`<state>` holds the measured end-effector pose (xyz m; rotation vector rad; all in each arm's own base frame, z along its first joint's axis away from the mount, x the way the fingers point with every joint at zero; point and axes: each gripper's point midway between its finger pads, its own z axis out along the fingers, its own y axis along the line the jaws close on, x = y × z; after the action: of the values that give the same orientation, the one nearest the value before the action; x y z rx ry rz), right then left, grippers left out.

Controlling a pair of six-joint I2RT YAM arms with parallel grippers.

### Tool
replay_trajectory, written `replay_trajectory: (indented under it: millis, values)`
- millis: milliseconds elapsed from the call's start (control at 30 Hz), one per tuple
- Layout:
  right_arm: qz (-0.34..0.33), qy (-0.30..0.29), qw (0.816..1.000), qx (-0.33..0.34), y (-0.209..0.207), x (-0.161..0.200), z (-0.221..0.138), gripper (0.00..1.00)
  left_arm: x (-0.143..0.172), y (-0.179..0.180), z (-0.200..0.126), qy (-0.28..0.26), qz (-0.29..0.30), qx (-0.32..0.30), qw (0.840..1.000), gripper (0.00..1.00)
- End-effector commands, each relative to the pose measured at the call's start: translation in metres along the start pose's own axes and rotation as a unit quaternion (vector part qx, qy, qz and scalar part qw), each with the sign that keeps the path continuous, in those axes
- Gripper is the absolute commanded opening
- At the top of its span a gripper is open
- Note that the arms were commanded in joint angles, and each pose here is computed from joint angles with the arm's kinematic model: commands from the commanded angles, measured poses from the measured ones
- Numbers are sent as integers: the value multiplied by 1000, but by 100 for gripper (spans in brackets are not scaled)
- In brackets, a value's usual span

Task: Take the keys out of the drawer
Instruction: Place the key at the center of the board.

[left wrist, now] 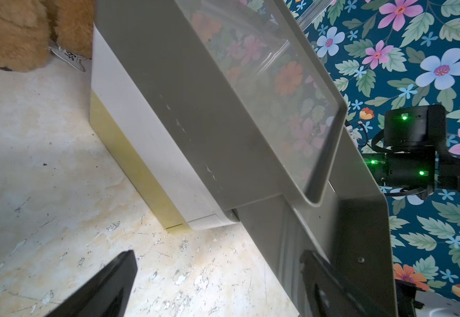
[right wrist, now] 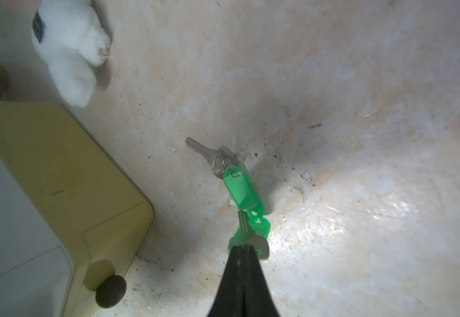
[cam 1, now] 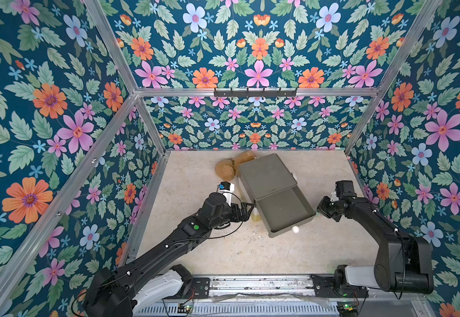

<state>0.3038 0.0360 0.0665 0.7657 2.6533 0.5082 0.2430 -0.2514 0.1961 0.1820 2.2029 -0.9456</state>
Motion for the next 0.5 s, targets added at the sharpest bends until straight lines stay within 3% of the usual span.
replay_trajectory:
  millis: [0,467]
  values:
    - [4,-10,1000,1,-1,-7,5,0,-2,0,0,-3,1,-2,1000,99]
    - [13,-22,999,30,-9,-34,21,0,3,4,3,4,2,-6,1000,99]
